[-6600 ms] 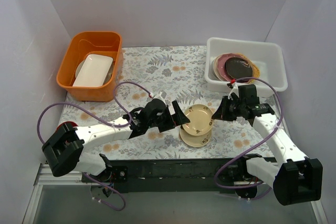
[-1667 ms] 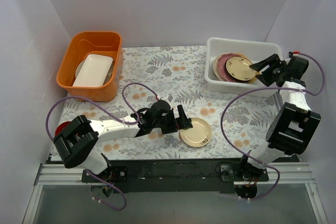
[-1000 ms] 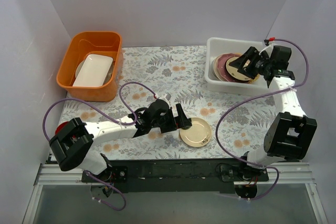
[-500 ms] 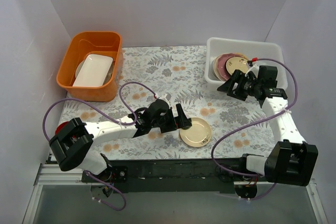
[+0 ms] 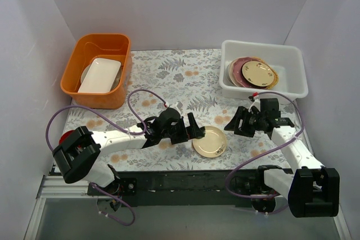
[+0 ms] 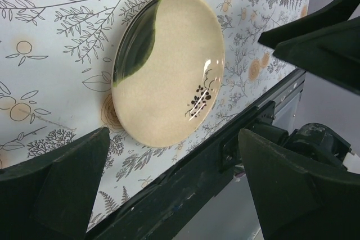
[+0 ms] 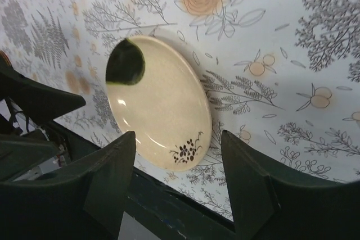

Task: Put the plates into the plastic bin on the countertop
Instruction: Pick up the plate at the center of the board.

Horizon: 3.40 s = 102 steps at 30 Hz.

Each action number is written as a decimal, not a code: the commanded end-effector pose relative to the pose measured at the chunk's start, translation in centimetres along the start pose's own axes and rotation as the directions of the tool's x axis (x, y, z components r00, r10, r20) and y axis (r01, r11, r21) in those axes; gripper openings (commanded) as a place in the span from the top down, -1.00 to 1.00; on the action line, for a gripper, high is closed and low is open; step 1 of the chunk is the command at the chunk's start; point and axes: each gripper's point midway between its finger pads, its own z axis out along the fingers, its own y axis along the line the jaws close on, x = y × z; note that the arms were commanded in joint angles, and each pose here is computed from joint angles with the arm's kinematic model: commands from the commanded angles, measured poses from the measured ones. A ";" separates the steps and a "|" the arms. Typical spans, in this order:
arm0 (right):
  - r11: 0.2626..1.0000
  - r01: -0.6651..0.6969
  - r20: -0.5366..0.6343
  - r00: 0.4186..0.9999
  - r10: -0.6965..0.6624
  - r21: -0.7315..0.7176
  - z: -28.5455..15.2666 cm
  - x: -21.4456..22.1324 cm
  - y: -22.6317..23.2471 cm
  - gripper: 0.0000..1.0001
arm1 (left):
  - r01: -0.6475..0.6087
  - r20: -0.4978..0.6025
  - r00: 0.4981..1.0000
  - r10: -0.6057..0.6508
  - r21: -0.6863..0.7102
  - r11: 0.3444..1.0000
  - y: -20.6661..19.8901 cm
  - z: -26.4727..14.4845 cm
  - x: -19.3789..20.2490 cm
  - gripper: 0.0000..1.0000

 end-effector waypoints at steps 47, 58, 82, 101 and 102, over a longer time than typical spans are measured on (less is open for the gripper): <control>0.985 -0.047 -0.130 0.989 0.069 0.166 4.6 9.2 -6.3 0.68 | 0.025 -0.003 1.000 -0.025 0.016 1.000 0.0 -0.6 0.2 -0.96; 0.986 -0.031 -0.131 0.990 0.053 0.163 4.5 8.5 -5.9 0.97 | 0.015 0.001 1.000 -0.015 0.017 1.000 -0.6 -0.4 -0.2 -0.96; 0.993 0.003 -0.048 0.999 0.003 0.115 2.7 4.7 -2.5 0.97 | 0.015 0.051 0.999 -0.018 0.046 0.999 -1.4 -2.1 -1.0 -0.96; 0.997 0.021 0.078 0.997 -0.026 0.070 1.0 -0.7 1.4 0.97 | 0.012 0.031 0.999 -0.013 0.025 1.000 -0.4 -1.6 -0.4 -0.96; 0.998 0.024 0.085 0.996 -0.030 0.066 0.9 -1.1 1.7 0.97 | 0.013 0.027 1.000 -0.014 0.030 0.999 -0.4 -1.6 -0.3 -0.96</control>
